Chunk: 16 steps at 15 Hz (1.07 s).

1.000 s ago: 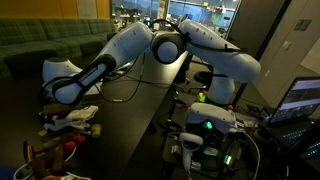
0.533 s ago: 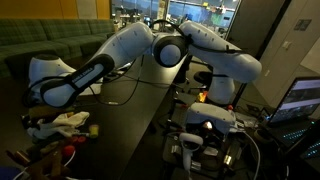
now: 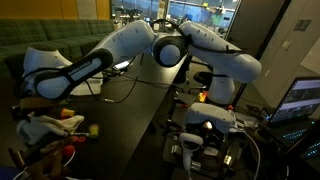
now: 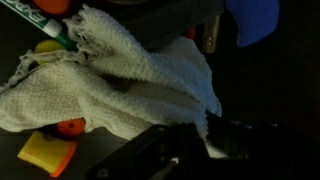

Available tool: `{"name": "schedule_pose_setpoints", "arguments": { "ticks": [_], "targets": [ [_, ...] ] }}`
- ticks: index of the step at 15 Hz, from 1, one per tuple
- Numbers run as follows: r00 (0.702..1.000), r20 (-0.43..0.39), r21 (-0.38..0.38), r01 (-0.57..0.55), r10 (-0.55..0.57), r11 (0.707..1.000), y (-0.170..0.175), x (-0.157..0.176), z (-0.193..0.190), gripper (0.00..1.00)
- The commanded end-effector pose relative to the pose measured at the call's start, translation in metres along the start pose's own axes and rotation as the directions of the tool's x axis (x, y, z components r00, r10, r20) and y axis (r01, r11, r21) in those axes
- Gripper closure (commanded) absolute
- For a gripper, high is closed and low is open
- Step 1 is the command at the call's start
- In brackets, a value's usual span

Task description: Use the towel to sweep the things on the table to the left and then put the towel in the white bin

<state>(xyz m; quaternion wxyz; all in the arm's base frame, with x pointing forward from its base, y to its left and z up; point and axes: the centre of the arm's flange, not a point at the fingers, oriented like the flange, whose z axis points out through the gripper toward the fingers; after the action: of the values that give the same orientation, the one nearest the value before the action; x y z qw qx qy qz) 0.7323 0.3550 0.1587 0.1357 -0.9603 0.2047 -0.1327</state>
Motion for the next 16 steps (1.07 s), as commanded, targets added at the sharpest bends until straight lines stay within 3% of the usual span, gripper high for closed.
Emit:
{"name": "schedule_pose_setpoints", "arguments": {
  "ticks": [1, 8, 12, 16],
  "targets": [
    [1.000, -0.023, 0.058, -0.018, 0.019, 0.998, 0.009, 0.034, -0.056, 0.91],
    [0.981, -0.153, 0.083, -0.111, 0.123, 0.990, 0.082, 0.104, -0.160, 0.91],
    [0.961, -0.205, 0.076, -0.175, 0.187, 0.982, 0.137, 0.129, -0.195, 0.91],
    [0.952, -0.214, 0.028, -0.219, 0.220, 0.975, 0.190, 0.131, -0.214, 0.91]
  ]
}}
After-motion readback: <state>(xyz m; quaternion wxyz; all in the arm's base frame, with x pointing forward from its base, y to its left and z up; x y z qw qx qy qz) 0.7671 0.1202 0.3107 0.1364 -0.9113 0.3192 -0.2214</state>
